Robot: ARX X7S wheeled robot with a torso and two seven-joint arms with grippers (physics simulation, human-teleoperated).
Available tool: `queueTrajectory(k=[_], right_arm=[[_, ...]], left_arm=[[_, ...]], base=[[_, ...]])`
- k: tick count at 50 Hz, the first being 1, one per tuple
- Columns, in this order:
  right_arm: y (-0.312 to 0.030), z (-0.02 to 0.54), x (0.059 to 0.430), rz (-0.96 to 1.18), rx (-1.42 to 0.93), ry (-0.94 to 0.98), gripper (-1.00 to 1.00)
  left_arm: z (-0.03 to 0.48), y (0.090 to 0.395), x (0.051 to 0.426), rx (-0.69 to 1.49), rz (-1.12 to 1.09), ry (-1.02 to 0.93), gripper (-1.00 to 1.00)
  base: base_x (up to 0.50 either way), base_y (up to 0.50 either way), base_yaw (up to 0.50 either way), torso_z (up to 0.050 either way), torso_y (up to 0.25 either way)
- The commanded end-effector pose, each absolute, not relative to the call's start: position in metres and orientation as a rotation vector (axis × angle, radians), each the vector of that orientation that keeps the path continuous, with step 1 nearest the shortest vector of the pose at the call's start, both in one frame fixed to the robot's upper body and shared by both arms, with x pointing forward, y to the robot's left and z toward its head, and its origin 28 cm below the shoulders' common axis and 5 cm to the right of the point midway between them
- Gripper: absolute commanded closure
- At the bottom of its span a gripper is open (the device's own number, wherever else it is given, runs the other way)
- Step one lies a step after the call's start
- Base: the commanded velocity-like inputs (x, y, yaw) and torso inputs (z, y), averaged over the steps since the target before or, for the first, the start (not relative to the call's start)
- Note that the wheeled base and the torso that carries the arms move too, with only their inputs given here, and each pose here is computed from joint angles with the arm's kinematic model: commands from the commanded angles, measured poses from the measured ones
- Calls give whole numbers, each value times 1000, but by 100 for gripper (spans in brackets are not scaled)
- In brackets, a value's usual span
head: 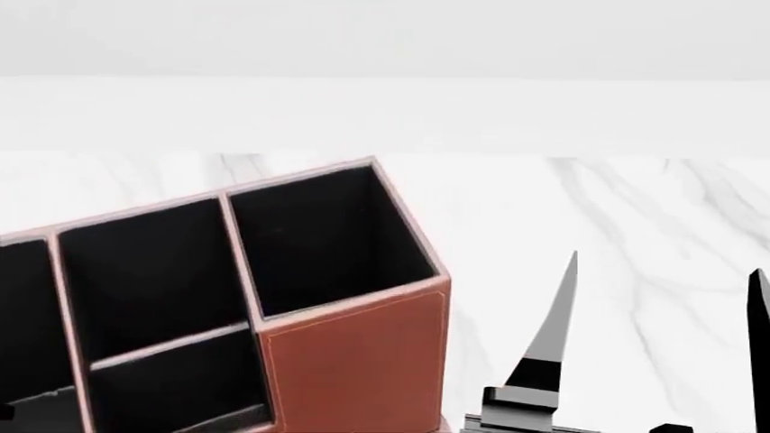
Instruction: Pick up the book and place it in the front compartment of the caddy.
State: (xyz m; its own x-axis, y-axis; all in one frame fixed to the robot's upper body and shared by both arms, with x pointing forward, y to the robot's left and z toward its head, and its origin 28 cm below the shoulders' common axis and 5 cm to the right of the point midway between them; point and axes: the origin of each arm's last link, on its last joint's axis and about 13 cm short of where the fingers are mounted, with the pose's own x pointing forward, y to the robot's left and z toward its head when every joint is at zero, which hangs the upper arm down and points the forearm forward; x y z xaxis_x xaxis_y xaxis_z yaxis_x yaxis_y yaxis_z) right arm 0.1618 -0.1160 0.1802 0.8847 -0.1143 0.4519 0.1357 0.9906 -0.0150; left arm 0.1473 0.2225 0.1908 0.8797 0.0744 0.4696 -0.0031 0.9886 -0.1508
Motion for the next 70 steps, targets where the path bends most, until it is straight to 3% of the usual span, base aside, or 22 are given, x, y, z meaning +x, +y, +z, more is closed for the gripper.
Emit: queueTrajectory(k=[1, 6, 20, 61, 63, 65, 70], right_arm=[[-117, 180, 160, -147, -5, -484, -100], [-117, 179, 162, -166, -100, -445, -100], [-117, 181, 159, -131, 7, -494, -100], [-115, 181, 159, -98, -2, -491, -100], [-115, 183, 158, -100, 3, -494, -100], [-116, 185, 156, -103, 0, -499, -100], [-115, 184, 156, -100, 0, -498, -100]], left_arm=[[192, 222, 146, -160, 32, -501, -100], [193, 222, 146, -164, 31, -501, -100], [194, 222, 145, -166, 33, -501, -100], [199, 221, 142, -143, -5, -513, -100], [199, 220, 143, -137, -17, -506, -100], [199, 217, 142, -296, -138, -424, -100], [206, 211, 140, -328, -316, -420, -100]], base=[[0, 0, 0, 0, 0], [0, 324, 0, 0, 0], [0, 429, 0, 0, 0], [0, 0, 0, 49, 0], [0, 0, 0, 48, 0], [0, 0, 0, 24, 0], [0, 0, 0, 0, 0]])
